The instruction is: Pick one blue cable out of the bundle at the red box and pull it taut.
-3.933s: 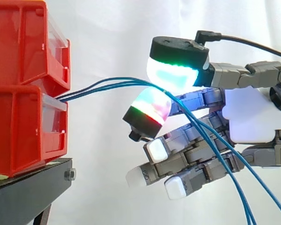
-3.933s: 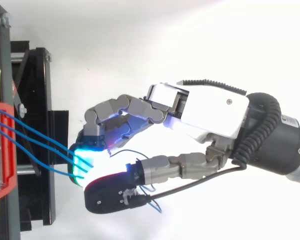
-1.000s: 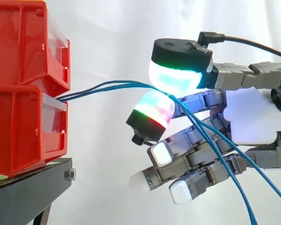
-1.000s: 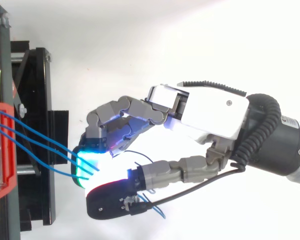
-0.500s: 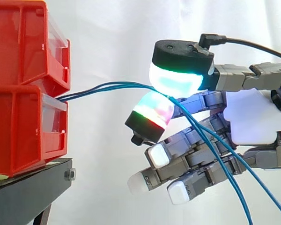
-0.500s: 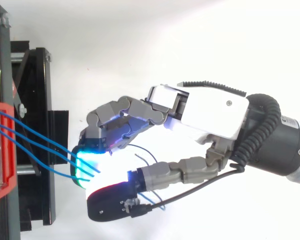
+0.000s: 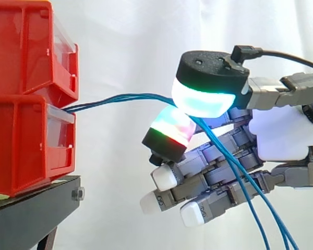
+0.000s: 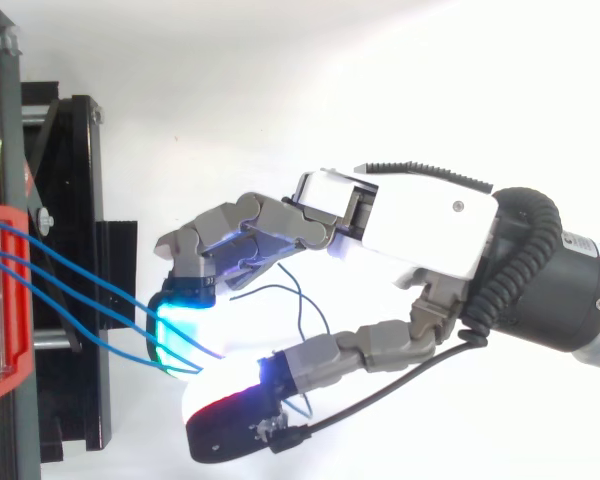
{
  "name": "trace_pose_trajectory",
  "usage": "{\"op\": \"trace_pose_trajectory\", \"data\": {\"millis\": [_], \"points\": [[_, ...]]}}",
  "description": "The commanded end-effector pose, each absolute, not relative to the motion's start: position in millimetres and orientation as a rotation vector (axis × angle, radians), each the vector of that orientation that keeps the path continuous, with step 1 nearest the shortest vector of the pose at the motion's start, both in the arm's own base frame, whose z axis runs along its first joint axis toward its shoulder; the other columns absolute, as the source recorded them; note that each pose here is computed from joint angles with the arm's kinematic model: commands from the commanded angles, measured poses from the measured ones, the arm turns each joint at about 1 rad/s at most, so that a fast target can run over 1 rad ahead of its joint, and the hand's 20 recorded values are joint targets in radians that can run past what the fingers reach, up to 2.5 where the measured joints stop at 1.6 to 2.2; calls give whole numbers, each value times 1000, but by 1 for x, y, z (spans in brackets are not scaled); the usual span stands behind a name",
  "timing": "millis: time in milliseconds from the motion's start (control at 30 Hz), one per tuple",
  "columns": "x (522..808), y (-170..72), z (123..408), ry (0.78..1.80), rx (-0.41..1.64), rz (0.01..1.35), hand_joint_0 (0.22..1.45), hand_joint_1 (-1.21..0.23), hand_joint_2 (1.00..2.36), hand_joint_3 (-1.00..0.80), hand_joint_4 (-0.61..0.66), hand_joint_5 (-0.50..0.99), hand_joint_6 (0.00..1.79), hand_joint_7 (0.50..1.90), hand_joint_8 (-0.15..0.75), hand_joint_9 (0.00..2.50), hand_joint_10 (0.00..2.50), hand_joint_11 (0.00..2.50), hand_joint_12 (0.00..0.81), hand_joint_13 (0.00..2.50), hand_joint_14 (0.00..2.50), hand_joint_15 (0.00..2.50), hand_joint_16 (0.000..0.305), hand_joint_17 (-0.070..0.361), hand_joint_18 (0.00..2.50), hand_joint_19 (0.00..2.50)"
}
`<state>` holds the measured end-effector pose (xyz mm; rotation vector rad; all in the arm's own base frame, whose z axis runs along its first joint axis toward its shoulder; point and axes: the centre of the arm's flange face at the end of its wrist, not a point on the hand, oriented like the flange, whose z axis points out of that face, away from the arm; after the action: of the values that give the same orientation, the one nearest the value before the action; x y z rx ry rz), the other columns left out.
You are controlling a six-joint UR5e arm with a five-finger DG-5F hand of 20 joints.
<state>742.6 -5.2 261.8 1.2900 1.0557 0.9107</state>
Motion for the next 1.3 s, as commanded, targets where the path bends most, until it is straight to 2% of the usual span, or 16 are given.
{"op": "trace_pose_trajectory", "data": {"millis": [0,300,400,500,600,733,900,1100,1167,1267], "points": [[743,-5,262,1055,1290,911,722,-1037,1012,-350,238,-255,878,1103,336,459,16,704,427,341,6,176,61,136,628,306],[743,-5,262,1054,1289,912,688,-1018,1000,-500,250,-255,869,1084,338,455,16,707,427,328,6,177,61,136,614,317],[743,-5,261,1058,1289,909,643,-996,1000,-500,257,-255,865,1071,339,455,17,697,427,326,6,185,60,136,607,335],[743,-5,261,1058,1289,909,545,-943,1000,-500,265,-242,856,1052,363,508,16,717,443,345,6,202,62,141,625,375],[743,-5,262,1056,1289,910,522,-871,1000,-500,261,-222,843,1050,379,580,15,709,450,385,7,216,63,142,644,390],[743,-5,262,1056,1289,910,573,-791,1000,-500,235,-201,831,1079,380,647,14,690,434,411,7,225,61,136,652,414],[743,-5,261,1058,1289,909,627,-781,1017,-265,230,-196,842,1125,382,662,16,692,430,416,7,223,60,134,670,414],[743,-5,262,1056,1289,910,632,-788,1024,-132,192,-198,865,1142,385,674,16,716,431,432,7,225,60,134,683,414],[743,-5,262,1056,1289,910,644,-810,1025,-135,182,-198,866,1143,386,674,16,710,431,432,7,228,59,134,685,413],[743,-5,262,1056,1289,910,714,-926,1020,-236,190,-210,874,1107,365,638,14,705,427,429,7,217,59,133,687,371]]}}
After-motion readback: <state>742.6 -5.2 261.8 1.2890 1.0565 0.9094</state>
